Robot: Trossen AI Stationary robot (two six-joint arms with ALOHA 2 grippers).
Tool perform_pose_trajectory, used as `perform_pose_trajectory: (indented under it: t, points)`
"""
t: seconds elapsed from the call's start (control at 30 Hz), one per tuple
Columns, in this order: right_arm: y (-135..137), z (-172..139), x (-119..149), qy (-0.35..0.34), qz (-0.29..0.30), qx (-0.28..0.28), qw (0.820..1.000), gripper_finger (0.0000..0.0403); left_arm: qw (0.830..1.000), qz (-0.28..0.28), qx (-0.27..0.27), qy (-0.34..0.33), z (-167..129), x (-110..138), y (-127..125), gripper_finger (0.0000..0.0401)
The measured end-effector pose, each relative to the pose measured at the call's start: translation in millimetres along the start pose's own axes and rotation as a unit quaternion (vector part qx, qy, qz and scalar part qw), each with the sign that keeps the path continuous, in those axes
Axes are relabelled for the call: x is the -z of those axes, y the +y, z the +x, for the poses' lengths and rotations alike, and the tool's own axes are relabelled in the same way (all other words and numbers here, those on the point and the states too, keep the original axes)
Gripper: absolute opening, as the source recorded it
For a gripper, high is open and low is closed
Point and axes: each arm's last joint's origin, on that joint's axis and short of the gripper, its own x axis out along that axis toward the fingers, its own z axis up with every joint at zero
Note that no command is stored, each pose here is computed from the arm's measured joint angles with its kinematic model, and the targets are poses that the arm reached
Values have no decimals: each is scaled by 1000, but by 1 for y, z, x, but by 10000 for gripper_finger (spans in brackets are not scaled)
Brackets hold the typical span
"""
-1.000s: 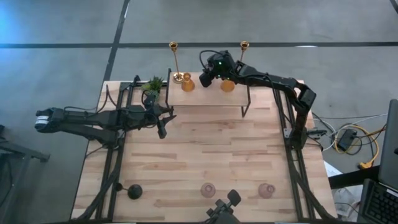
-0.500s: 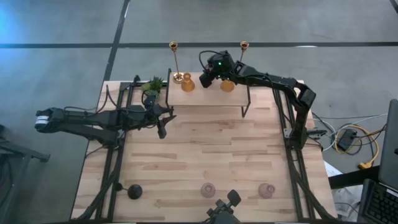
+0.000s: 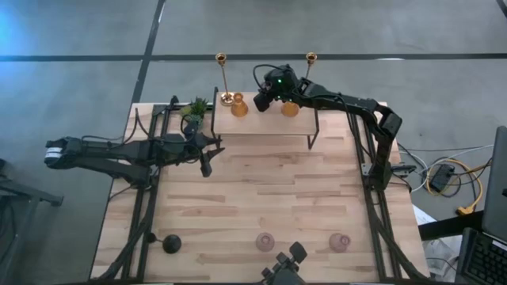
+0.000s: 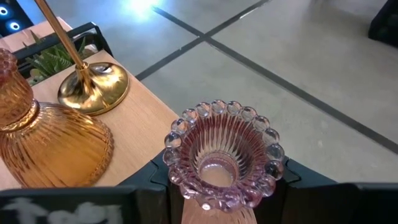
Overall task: Pick & Place candle stick holders
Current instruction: Put the top right pink glass candle holder on the shelf
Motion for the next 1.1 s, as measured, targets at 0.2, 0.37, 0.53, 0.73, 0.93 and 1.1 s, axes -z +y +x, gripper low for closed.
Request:
perform_pose_trajectory:
  t: [0.2, 0.37, 0.53, 0.73, 0.93, 1.1]
  points:
    - [0, 0, 1, 3, -1, 0, 1000, 135, 1000, 0, 0, 0, 0, 0, 0, 138]
    - [0, 0, 1, 5, -2, -9, 1000, 129, 1000, 0, 0, 0, 0, 0, 0, 138]
    - [1, -1, 1, 6, -1, -11, 1000, 142, 1000, 0, 1, 0, 0, 0, 0, 138]
    - [1, -1, 2, 10, -1, -14, 1000, 172, 1000, 0, 1, 0, 0, 0, 0, 138]
    - [0, -1, 3, 17, -2, -7, 1000, 189, 1000, 0, 1, 0, 0, 0, 0, 138]
    - [0, 0, 3, 15, -4, -7, 1000, 196, 1000, 0, 1, 0, 0, 0, 0, 138]
